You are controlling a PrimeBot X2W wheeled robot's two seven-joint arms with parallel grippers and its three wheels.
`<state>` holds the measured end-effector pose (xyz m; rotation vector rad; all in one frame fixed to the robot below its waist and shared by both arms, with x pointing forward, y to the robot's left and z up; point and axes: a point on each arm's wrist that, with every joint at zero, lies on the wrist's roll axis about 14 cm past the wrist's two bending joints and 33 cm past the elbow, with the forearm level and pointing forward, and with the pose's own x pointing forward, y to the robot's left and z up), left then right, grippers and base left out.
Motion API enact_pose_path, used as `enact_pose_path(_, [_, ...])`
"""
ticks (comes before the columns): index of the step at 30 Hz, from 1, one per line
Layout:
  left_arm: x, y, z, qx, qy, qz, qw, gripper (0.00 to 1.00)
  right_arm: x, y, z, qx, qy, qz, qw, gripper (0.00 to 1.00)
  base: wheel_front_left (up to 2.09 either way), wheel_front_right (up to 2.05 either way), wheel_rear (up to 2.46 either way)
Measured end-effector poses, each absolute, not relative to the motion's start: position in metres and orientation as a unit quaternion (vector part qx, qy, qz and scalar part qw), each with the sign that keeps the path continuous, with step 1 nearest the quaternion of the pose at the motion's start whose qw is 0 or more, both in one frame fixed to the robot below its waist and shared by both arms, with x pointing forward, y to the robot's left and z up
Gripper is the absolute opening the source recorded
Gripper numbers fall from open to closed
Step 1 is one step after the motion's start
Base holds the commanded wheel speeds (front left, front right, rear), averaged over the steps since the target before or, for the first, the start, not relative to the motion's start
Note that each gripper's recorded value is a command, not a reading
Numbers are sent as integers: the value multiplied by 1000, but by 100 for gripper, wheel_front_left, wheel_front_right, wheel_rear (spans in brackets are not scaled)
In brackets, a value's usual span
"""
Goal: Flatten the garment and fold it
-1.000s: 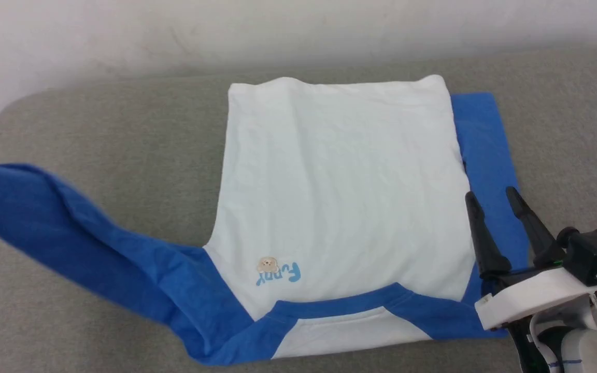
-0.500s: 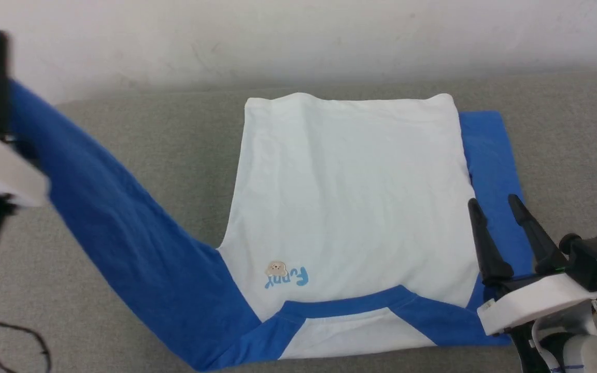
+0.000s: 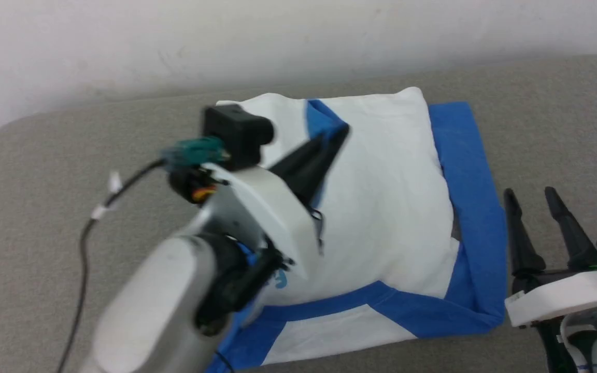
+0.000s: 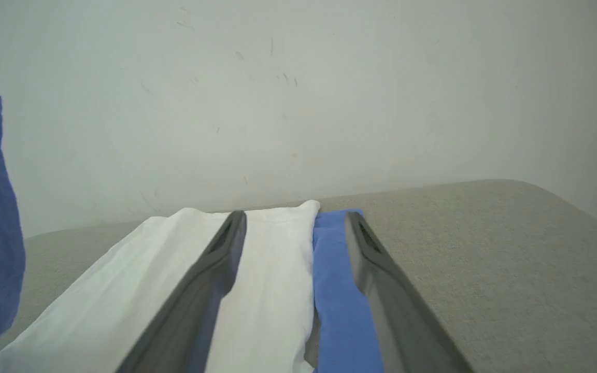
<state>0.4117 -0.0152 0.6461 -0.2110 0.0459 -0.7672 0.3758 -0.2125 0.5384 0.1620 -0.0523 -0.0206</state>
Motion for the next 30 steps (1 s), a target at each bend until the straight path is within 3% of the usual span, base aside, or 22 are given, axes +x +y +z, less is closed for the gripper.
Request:
enact_pose_path(7, [387,-95,594,-125,99,-457,875,0,361,-248,544,64,-27,-63,996,100,0,0,0])
enact_pose_path(16, [360,-145,502,-81,209,-515,828,0,349,-265,528,62,0,-95,994,100,0,0,0])
enact_pose_path(24, [359,-158,438,-33,252,-523,814,0,349,-269,512,66,21,-106,992,100,0,0,0])
enact_pose_path(27, [361,-161,427,-39,263,-523,810,100,347,-270,505,66,32,-111,991,100,0,0,0])
enact_pose_path(30, [362,-168,438,-86,260,-527,804,100,345,-273,501,65,38,-116,990,100,0,0,0])
